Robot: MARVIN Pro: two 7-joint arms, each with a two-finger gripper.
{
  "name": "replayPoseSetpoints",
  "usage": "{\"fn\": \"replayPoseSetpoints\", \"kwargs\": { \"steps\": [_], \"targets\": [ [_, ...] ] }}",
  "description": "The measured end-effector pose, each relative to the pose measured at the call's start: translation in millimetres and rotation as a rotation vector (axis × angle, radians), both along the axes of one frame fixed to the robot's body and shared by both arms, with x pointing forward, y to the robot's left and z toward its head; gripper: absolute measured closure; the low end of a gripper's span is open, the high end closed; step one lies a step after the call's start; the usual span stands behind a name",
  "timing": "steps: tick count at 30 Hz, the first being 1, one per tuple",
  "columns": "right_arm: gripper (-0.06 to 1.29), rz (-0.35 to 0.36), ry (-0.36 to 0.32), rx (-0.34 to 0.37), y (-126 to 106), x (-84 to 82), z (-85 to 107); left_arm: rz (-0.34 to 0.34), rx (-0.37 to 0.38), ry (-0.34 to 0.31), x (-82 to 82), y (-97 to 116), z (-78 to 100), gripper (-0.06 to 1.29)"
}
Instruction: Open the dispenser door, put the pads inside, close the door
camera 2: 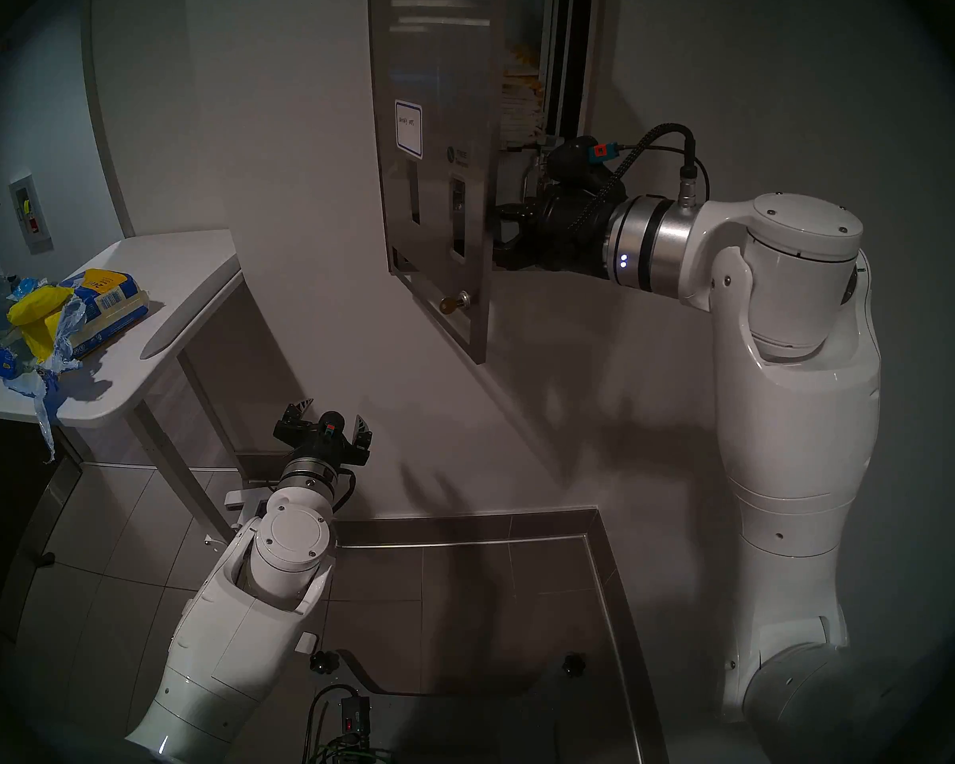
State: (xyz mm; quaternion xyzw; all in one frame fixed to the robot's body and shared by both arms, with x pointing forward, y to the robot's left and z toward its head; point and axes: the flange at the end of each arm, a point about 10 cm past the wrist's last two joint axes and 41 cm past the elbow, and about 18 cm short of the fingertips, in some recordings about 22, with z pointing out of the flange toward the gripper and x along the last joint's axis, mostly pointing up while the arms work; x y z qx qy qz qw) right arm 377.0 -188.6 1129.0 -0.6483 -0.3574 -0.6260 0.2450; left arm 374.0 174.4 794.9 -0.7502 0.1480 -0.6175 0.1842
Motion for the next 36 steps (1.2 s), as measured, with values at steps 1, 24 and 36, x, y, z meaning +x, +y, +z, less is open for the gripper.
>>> {"fn": "replayPoseSetpoints", "kwargs": {
  "steps": [1, 24, 36],
  "targets": [
    [1.27, 0.011, 0.01, 0.009, -1, 0.7, -1.1, 0.0, 0.0, 0.0, 0.0, 0, 0.0, -0.04],
    [1.27, 0.239, 0.236, 0.114, 0, 21.4, -28.6, 0.0, 0.0, 0.0, -0.1, 0, 0.0, -0.04],
    [1.27, 0.365, 0.26, 0.104, 24, 19.2, -16.5, 0.0, 0.0, 0.0, -0.1, 0, 0.0, -0.04]
  ]
}}
